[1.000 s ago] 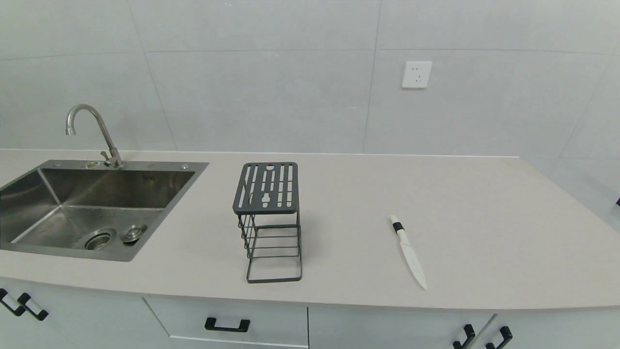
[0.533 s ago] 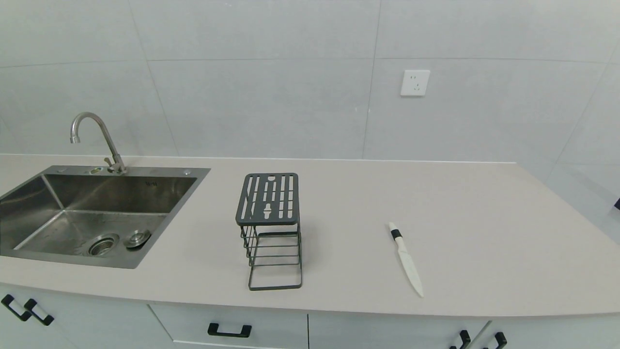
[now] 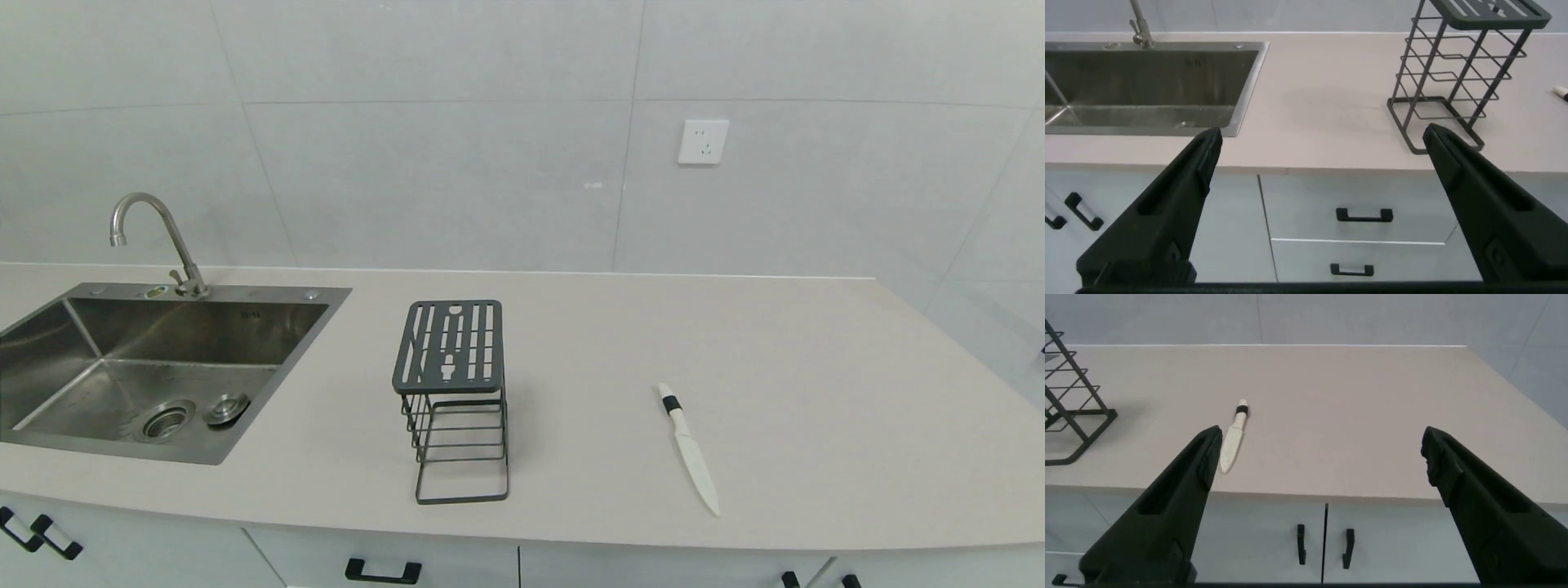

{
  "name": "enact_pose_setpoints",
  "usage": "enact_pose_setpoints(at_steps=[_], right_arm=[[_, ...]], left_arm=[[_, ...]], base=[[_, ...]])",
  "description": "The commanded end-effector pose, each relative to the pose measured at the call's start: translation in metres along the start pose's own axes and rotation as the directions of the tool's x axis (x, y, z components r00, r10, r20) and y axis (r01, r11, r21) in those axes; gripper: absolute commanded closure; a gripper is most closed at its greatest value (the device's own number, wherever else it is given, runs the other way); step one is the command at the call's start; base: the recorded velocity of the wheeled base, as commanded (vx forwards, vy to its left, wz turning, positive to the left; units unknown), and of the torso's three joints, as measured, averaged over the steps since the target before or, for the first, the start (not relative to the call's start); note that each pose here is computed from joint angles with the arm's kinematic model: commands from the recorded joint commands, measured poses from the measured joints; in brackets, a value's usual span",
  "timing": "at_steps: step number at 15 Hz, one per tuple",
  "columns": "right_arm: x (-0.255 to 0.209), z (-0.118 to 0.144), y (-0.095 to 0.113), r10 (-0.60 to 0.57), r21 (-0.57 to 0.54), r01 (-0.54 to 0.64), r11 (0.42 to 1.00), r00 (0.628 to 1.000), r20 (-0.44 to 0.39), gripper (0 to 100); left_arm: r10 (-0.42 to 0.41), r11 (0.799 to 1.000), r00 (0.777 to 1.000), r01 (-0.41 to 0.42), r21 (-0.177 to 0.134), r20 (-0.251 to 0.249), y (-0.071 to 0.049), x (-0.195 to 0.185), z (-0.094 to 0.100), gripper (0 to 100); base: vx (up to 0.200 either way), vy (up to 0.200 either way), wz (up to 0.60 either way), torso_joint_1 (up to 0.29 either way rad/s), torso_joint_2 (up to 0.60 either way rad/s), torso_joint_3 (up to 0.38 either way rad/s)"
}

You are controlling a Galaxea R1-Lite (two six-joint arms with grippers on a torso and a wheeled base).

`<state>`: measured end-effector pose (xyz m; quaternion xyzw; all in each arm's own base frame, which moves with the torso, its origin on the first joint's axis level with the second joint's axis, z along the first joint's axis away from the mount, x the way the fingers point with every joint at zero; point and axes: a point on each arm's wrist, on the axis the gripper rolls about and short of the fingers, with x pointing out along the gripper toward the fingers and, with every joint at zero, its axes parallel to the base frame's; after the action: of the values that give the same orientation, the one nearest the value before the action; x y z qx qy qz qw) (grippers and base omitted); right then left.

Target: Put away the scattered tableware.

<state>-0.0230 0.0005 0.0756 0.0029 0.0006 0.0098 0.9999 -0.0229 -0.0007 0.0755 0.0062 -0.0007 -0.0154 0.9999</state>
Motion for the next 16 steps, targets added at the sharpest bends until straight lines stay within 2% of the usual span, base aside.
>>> enact_pose_setpoints(at_steps=[1,10,16], right_arm=[[0.0,0.0,0.0,0.0,0.0,0.0,1.0,1.0,0.0,0],[0.0,0.0,0.0,0.0,0.0,0.0,1.0,1.0,0.0,0],[0.0,0.0,0.0,0.0,-0.001,0.0,1.0,1.0,0.0,0]], left_arm=[[0.0,1.0,1.0,0.0,0.0,-0.001,0.0,0.0001,0.0,0],[0.0,1.0,1.0,0.0,0.0,-0.001,0.0,0.0001,0.0,0],[0.0,1.0,1.0,0.0,0.0,-0.001,0.0,0.0001,0.0,0]], base=[[0.0,0.0,0.0,0.281,-0.01,0.237],[0.0,0.0,0.0,0.301,-0.07,0.229],[0.0,0.0,0.0,0.03,-0.01,0.021]])
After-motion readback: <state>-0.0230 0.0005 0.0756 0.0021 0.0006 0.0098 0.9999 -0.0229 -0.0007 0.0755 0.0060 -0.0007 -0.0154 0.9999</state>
